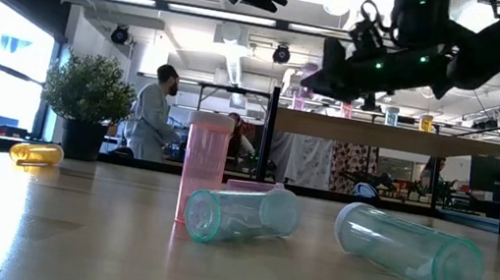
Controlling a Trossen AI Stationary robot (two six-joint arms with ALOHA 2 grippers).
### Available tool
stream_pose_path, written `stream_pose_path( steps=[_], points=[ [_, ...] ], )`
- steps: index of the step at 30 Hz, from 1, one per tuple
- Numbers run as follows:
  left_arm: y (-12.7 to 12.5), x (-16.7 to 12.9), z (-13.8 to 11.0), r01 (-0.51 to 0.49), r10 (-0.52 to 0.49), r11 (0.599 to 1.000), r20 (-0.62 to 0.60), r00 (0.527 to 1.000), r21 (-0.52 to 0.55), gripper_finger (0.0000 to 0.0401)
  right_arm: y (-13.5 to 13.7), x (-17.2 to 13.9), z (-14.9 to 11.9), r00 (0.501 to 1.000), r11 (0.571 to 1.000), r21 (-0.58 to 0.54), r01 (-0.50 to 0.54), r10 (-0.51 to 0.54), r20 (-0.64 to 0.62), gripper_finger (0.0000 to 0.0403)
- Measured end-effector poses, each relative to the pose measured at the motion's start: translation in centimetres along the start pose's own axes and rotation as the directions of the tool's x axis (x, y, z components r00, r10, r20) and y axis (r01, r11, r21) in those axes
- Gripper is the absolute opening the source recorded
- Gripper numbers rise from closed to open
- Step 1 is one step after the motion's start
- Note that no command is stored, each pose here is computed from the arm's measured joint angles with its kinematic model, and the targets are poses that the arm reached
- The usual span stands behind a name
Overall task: Pick and place medicine bottles onto shelf by color
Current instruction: Put the left pink pill bottle on the shelf aligned with the other pink pill bottle
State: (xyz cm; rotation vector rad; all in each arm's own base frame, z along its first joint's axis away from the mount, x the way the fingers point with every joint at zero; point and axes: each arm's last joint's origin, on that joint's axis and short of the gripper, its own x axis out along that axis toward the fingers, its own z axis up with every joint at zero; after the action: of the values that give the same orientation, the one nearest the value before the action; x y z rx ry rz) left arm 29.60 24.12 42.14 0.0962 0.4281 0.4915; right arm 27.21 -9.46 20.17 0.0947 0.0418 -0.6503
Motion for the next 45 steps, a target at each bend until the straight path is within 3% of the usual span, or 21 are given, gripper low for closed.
stream_pose_path(
  steps=[12, 45],
  points=[
    [0.0, 0.0, 0.0, 0.0, 0.0, 1.0, 0.0, 1.0, 0.026, 0.0252, 0.1, 1.3, -0.6, 0.99, 0.992, 0.014, 0.123, -0.122, -0.077, 0.0084],
    [0.0, 0.0, 0.0, 0.0, 0.0, 0.999, 0.0, 1.0, 0.053, 0.0252, -0.6, 2.4, -0.2, 0.982, 0.994, 0.023, 0.109, -0.104, -0.156, 0.0084]
  ],
)
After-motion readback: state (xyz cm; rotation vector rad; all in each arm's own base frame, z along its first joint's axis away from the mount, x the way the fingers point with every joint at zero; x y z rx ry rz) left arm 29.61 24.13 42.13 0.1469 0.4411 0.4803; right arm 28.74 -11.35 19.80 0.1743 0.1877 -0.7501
